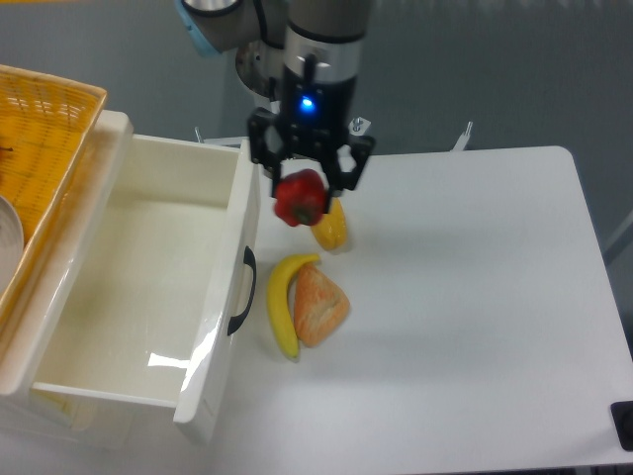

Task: Place the red pepper in the upper white drawer
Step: 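Carry the red pepper over the open white drawer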

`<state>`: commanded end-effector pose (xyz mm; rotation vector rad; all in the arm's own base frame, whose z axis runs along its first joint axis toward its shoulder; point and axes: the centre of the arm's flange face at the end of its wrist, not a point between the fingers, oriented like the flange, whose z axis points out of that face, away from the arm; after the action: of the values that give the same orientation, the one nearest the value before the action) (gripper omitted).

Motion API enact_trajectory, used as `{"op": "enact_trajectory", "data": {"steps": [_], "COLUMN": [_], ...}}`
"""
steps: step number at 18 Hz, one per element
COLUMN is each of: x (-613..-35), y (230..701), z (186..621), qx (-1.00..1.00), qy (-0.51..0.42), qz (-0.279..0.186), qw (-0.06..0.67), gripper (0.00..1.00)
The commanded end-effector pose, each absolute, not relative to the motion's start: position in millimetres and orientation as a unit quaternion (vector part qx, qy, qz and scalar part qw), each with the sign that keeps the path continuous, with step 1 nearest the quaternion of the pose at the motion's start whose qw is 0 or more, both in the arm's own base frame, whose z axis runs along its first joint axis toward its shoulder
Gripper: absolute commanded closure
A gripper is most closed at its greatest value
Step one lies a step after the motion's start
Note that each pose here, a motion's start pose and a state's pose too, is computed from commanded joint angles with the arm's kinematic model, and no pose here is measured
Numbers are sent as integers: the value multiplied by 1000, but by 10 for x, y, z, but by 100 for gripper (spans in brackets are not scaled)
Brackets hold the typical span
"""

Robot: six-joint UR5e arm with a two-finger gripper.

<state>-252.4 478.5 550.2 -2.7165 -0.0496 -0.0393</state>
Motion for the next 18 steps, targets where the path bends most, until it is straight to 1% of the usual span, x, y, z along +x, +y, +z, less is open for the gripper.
{"op": "enact_trajectory", "data": {"steps": [2, 4, 7, 12, 15, 18], "x": [-2393, -2229, -2180, -2036, -1928, -1935], "y": [4892, 5009, 5152, 5305, 5396, 5493], "z": [5459, 5399, 5225, 5085, 5012, 4854], "qx": [-978, -976, -973, -966, -963, -961], "qy": [10, 66, 126, 178, 192, 207], "qz": [-17, -18, -23, -29, -39, -47], "qw": [209, 204, 193, 186, 184, 175], "gripper": [100, 100, 100, 100, 100, 100]}}
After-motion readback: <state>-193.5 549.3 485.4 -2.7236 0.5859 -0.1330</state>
